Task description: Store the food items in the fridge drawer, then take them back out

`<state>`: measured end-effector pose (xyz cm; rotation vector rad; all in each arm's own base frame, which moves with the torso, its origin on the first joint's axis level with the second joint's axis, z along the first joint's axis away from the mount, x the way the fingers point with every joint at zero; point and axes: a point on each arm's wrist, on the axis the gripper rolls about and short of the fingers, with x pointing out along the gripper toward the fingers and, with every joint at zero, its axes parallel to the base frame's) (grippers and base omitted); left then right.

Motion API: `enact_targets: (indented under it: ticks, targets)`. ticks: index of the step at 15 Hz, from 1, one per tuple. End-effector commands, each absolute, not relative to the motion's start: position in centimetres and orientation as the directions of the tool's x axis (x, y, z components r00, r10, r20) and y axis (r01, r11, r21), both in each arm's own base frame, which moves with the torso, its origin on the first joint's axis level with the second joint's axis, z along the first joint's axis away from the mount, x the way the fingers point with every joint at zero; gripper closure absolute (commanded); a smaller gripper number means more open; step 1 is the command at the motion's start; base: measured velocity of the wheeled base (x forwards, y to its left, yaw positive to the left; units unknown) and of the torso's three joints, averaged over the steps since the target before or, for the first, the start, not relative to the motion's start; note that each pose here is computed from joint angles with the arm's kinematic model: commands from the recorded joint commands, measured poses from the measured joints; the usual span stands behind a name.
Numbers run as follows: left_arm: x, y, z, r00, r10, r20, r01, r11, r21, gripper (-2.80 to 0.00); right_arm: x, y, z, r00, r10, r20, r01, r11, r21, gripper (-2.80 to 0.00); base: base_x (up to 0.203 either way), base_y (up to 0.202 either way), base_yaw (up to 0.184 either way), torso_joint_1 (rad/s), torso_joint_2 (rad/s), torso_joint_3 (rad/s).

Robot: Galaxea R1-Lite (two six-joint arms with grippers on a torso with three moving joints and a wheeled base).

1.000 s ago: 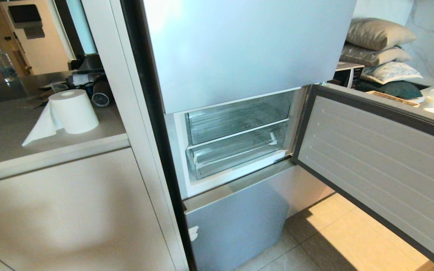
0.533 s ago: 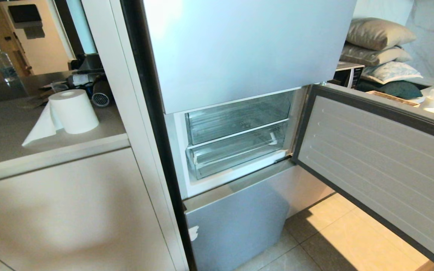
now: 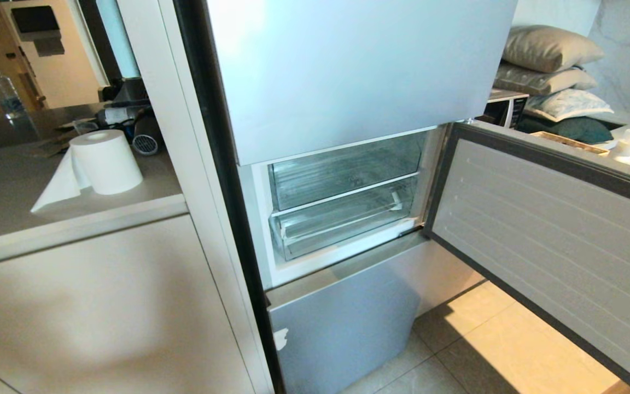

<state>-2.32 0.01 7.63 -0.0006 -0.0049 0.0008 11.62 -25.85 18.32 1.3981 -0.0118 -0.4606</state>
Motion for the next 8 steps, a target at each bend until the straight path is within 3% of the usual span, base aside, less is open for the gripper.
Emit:
enact_targets:
  ticks: [1, 6, 8]
  targets:
    - [-2.3, 0.0, 7.6, 1.0, 0.002, 0.003, -0.002, 1.0, 0.0, 0.0, 11.0, -24.1, 19.8, 0.927, -0.303, -0.222, 0.274, 0.141, 0.951, 0.0, 0.0, 0.0, 0.0, 0.0, 0.0, 0.0]
    - [-2.3, 0.0, 7.6, 1.0, 0.002, 0.004, -0.002, 1.0, -0.001, 0.0, 8.1, -22.5, 26.4, 0.91, -0.414, -0.001, 0.168, 0.367, 0.915, 0.0, 0.0, 0.0, 0.0, 0.0, 0.0, 0.0]
    - [-2.3, 0.0, 7.6, 1.0, 0.002, 0.005, -0.002, 1.0, -0.001, 0.0, 8.0, -22.5, 28.9, 0.905, -0.41, 0.115, 0.059, 0.388, 0.92, 0.0, 0.0, 0.0, 0.0, 0.0, 0.0, 0.0]
